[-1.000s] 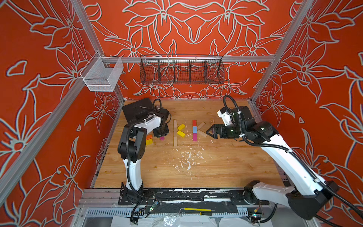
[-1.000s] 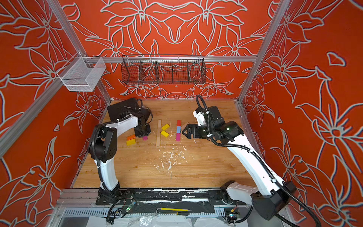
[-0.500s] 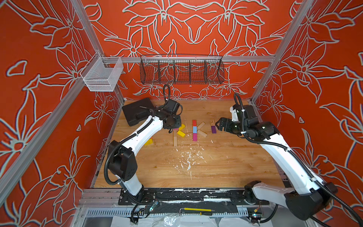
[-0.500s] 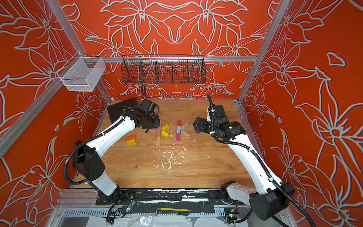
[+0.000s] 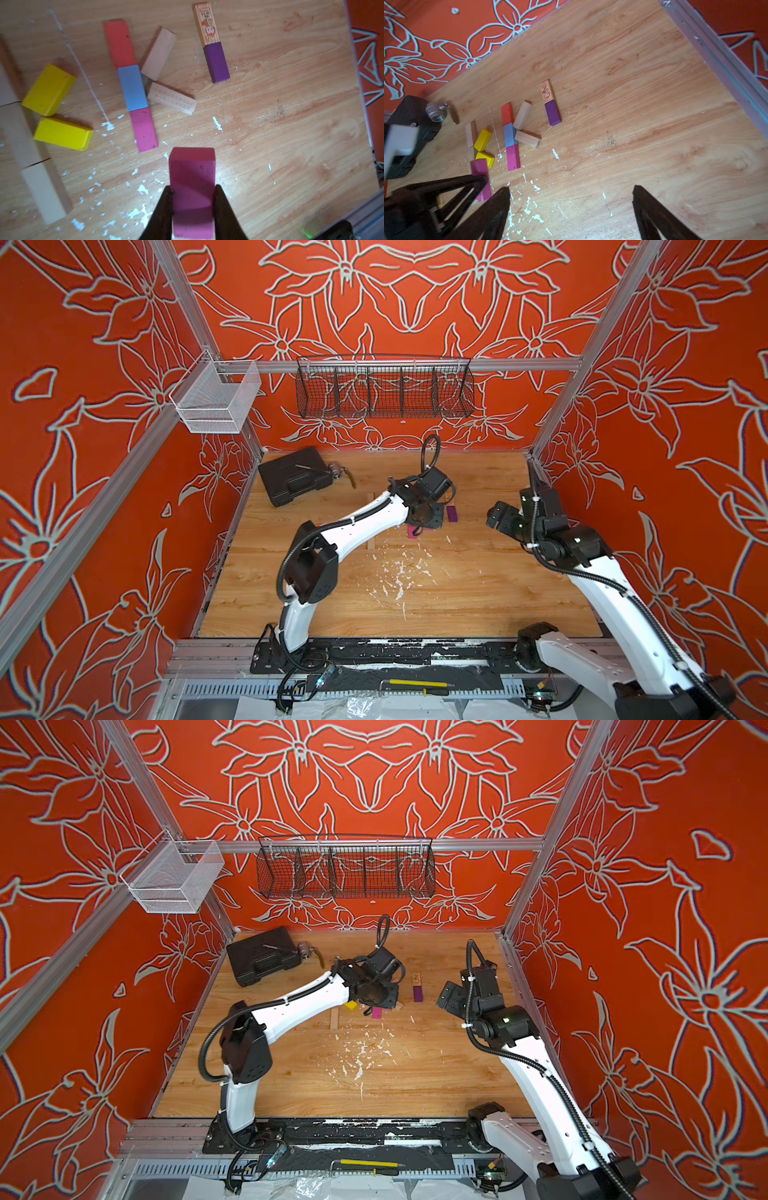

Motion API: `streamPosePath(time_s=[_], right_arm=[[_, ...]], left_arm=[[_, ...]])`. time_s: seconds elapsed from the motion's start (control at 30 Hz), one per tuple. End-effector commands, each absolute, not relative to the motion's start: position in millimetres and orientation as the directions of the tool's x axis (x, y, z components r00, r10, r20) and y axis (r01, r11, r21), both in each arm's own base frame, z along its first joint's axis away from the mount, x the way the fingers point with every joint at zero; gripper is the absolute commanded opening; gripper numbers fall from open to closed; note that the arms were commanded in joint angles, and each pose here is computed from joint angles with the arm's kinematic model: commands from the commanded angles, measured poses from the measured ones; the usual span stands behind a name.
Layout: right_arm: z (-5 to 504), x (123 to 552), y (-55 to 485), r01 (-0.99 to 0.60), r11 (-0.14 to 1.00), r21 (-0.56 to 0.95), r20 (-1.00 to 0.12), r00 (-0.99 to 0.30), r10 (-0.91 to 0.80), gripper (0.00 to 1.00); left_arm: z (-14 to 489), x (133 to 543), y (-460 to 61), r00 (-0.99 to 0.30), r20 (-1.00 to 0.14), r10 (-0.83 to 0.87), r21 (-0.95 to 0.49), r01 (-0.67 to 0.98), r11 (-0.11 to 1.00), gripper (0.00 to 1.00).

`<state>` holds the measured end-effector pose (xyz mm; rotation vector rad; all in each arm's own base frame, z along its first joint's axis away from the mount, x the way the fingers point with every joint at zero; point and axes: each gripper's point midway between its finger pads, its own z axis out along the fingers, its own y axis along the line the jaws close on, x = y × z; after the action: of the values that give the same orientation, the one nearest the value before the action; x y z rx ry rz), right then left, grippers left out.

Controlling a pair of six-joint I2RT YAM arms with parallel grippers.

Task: Assemble the letter k with building blocks
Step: Assemble the building block at the center of the board.

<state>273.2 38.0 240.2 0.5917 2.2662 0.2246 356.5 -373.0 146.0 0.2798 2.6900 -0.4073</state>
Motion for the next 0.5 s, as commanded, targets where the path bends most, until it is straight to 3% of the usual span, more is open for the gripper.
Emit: streamPosePath(time_s=[0.0,0.47], right_arm=[[241,265,20,0.409,0.854,0.322,-0.671,-0.538,0.510,0.94],[250,256,17,0.404,0.846,0.349,-0.683,-0.509,0.525,0.93]], left_arm=[[133,351,-393,-0.909,-0.390,0.149,-0.237,0.255,0.937,0.15],[45,364,-443,-0.944,-0.281,0.172,-0.231,0.240,0.943,0.15]])
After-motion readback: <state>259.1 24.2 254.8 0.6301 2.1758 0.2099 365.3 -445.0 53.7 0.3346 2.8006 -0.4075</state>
